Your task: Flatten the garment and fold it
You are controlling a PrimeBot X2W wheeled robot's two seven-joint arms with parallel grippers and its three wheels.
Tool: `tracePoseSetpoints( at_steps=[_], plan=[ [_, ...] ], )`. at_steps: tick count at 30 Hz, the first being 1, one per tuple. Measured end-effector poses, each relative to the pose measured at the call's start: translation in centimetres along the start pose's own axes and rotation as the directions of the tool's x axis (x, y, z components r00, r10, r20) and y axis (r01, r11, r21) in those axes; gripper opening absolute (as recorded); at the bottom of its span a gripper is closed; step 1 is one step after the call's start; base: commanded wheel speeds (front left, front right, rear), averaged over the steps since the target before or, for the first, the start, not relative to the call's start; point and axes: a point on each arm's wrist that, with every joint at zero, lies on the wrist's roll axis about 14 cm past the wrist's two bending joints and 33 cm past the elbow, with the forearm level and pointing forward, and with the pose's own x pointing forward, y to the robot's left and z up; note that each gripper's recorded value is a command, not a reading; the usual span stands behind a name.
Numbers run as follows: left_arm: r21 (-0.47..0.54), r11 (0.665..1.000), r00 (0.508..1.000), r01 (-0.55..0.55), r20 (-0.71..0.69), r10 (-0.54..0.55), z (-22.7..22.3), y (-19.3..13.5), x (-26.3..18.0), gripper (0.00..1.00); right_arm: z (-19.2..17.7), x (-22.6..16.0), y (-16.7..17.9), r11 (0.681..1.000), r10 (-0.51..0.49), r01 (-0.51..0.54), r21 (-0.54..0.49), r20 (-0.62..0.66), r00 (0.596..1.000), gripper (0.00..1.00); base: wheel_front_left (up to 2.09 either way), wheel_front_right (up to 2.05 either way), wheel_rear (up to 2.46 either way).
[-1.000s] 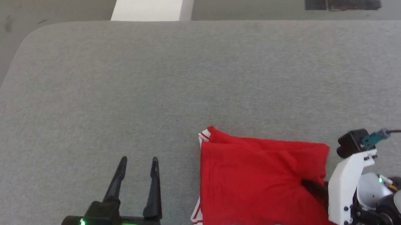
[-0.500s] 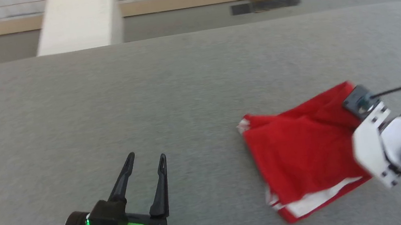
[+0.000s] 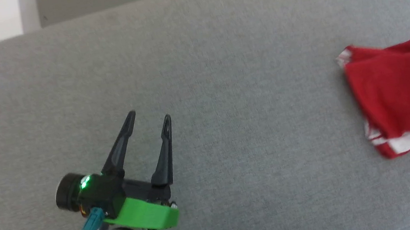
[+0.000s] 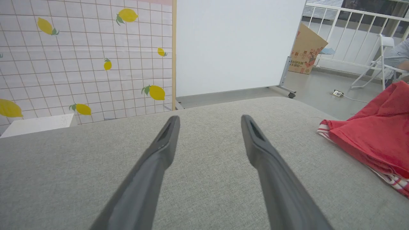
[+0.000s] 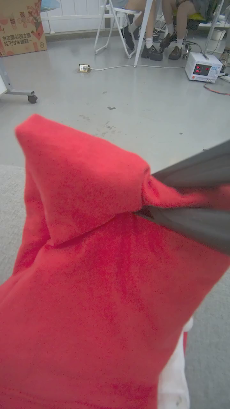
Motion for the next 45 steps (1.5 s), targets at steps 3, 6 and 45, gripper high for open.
tracePoseSetpoints(
  at_steps=[3, 6, 45],
  plan=[
    [-0.011, 1.0, 1.0, 0.027, -0.013, -0.027, -1.2, 0.0, 0.9, 1.0, -1.9, 1.4, -2.0, 0.998, -0.055, 0.056, 0.042, -0.039, 0.998, 0.0, 0.0, 0.0, 0.0],
    [-0.021, 0.999, 0.999, 0.036, -0.029, -0.037, -2.4, 0.3, 1.5, 1.0, -3.9, 2.8, -3.7, 0.992, -0.105, 0.11, 0.061, -0.08, 0.991, 0.0, 0.0, 0.0, 0.0],
    [0.069, 0.959, 0.96, -0.276, -0.025, 0.278, 1.3, 5.9, -5.9, 1.0, 14.1, -4.2, -1.9, 0.932, -0.226, -0.076, 0.355, 0.732, 0.642, 1.0, 0.0, 0.0, 0.0]
  ],
)
